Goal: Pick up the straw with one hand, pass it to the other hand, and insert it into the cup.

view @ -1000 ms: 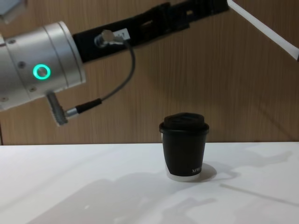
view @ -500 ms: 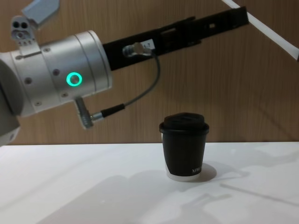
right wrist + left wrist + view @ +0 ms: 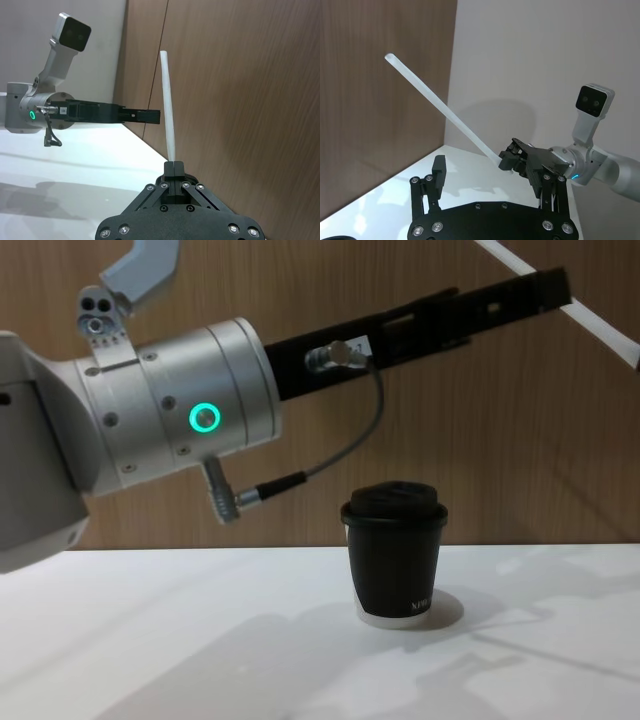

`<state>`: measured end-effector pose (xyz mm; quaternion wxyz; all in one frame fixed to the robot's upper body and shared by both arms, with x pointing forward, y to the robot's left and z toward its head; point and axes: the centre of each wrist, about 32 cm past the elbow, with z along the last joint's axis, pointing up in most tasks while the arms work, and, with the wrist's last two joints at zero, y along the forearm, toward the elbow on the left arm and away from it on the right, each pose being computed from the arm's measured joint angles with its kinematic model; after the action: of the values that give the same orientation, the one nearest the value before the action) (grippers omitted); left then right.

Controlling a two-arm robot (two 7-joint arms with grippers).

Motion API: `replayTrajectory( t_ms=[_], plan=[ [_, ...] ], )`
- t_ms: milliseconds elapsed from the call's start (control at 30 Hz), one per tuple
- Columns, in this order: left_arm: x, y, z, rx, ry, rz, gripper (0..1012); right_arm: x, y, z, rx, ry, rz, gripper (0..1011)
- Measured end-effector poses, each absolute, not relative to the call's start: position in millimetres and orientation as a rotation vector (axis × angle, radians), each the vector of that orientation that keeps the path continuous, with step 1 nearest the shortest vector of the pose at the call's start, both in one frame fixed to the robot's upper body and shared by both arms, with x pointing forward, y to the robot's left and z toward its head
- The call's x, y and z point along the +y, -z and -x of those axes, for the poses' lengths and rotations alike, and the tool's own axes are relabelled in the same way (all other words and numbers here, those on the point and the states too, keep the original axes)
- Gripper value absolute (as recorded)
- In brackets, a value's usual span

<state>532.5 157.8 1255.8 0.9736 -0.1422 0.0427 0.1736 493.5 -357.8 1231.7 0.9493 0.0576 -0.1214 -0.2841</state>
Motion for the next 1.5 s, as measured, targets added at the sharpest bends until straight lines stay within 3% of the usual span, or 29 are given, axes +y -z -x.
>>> replayTrajectory(
  t_ms=[667,1500],
  plan=[
    [142,-1253,-533,0.141,-0.327,0.323,1003,-358,-1232,-493,-0.247,0.578,-0.117,0],
    [133,-1248,-536,0.344,-0.326,0.413,1003,-358,-1232,-493,-0.247,0.578,-0.117,0]
  ],
)
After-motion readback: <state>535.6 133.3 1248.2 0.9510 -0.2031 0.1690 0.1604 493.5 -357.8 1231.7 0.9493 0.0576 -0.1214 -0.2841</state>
